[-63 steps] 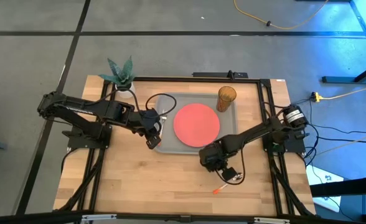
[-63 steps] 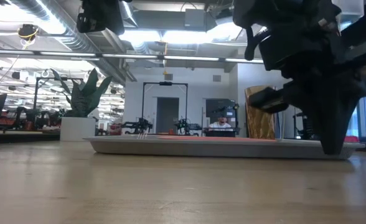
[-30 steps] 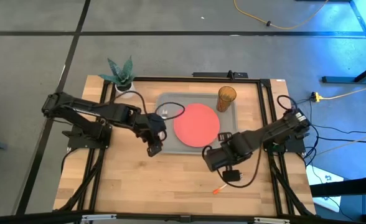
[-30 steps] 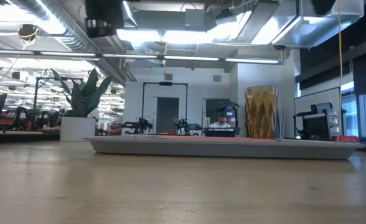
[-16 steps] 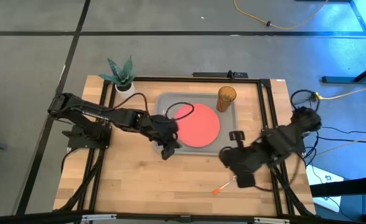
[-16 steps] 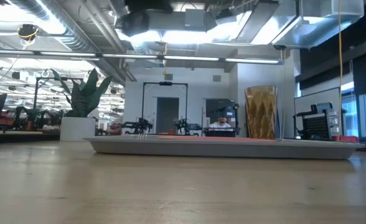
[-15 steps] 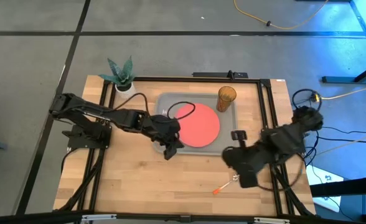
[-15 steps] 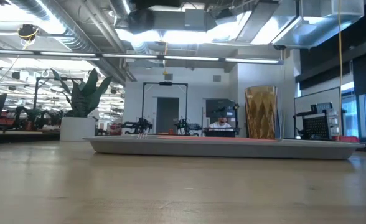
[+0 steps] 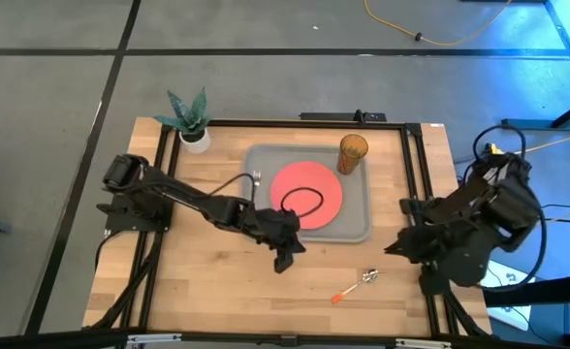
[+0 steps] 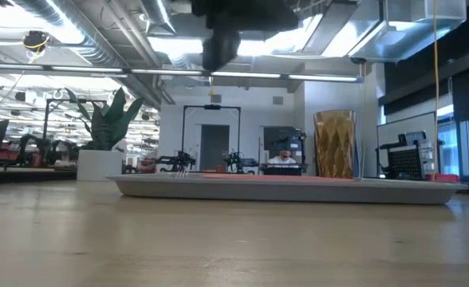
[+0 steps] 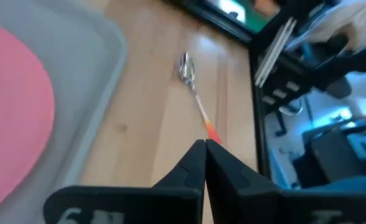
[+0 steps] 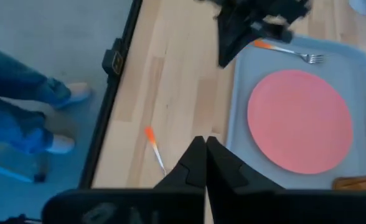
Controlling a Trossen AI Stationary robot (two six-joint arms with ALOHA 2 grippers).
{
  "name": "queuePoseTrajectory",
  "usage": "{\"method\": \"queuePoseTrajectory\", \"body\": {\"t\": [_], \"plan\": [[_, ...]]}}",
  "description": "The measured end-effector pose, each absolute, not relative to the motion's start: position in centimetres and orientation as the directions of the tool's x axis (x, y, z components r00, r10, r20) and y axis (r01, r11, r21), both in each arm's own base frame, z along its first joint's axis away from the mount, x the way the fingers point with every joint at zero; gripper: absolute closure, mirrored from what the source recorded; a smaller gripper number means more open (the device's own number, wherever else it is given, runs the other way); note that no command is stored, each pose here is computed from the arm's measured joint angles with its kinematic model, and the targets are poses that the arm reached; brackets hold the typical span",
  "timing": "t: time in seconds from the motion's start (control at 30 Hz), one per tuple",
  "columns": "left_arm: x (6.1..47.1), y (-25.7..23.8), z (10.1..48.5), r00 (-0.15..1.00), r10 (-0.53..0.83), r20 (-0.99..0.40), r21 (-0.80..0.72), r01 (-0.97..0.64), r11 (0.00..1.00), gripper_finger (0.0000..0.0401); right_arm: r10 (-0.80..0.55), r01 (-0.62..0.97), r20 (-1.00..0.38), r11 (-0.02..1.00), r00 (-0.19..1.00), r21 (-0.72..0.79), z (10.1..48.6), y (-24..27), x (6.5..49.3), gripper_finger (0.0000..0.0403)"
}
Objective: Pick and place plate/cup/fork/spoon on tray
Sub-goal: Put the orange spoon on the right side of the orange fork on the gray serving tray
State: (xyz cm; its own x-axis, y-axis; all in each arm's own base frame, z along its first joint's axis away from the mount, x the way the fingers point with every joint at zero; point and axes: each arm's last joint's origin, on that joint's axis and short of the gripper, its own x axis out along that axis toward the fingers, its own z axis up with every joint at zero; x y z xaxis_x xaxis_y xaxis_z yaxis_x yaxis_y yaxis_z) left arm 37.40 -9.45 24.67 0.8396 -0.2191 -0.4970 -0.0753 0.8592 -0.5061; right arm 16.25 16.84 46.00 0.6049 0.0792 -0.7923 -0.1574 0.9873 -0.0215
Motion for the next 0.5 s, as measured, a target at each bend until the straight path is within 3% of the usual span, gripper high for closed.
{"method": "queuePoseTrajectory", "body": {"t": [0.2,0.5], "plan": [[38.1,-10.4,22.0,0.81,-0.212,-0.546,-0.513,-0.123,0.849,0.0401,0.051,0.008,-0.829,0.998,0.557,0.067,43.7,16.8,14.8,0.0403],[38.1,-10.4,22.3,0.81,-0.23,-0.54,-0.523,-0.109,0.846,0.0401,-0.043,0.451,-0.958,0.888,0.285,0.095,33.7,16.8,12.6,0.0403]]}}
